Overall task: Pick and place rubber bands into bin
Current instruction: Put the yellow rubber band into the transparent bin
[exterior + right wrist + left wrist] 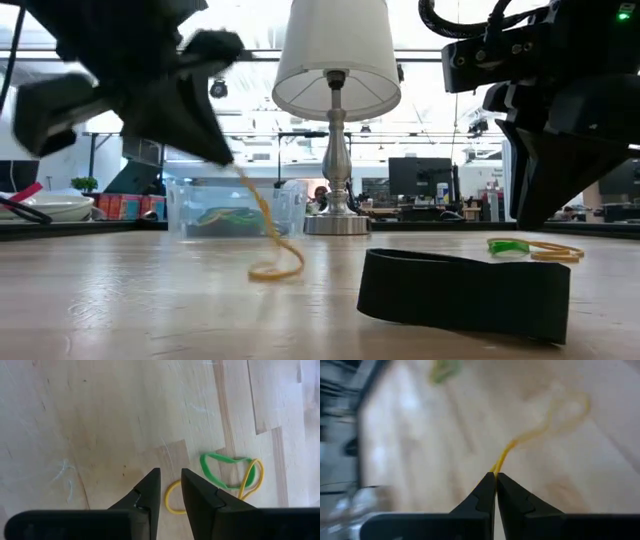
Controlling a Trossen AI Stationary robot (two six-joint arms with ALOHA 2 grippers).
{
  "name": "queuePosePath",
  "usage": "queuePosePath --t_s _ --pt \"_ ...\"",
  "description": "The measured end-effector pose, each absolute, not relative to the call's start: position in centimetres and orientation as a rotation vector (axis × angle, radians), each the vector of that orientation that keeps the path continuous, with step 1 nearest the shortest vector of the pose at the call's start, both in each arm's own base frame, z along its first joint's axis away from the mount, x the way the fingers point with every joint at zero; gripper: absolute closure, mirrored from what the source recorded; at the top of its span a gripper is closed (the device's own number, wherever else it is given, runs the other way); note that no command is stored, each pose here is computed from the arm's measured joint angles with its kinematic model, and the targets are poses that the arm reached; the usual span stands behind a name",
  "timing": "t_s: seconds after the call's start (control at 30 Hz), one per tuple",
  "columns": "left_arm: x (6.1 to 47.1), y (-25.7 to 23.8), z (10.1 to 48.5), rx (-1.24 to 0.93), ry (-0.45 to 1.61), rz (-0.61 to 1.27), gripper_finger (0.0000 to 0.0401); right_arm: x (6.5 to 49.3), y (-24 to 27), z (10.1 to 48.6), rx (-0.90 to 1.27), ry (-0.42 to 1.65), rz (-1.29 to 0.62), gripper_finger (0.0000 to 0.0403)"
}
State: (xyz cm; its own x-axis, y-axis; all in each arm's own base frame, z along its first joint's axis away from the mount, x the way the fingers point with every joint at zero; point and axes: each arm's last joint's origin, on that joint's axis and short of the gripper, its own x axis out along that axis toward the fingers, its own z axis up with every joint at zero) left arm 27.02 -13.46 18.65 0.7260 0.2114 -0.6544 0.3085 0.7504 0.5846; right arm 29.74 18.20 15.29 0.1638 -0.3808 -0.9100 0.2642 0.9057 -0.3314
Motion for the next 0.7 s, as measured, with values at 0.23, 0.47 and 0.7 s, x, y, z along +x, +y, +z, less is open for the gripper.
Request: queuePosePath --t_s 0.23,0.47,0.7 --pt "25.2 -13.7 19.8 0.838 0.687 0.186 0.0401 29.7 18.2 15.2 -0.105 1.327 -0.462 0.0332" --pt "25.0 -13.2 20.5 0.946 0.658 0.385 0.0401 29.8 18.2 15.3 -0.117 1.304 -0.469 0.0332" --pt "24.6 -12.1 22.7 0.951 0.618 0.427 0.0401 29.9 18.2 15.3 -0.115 1.301 -0.466 0.0339"
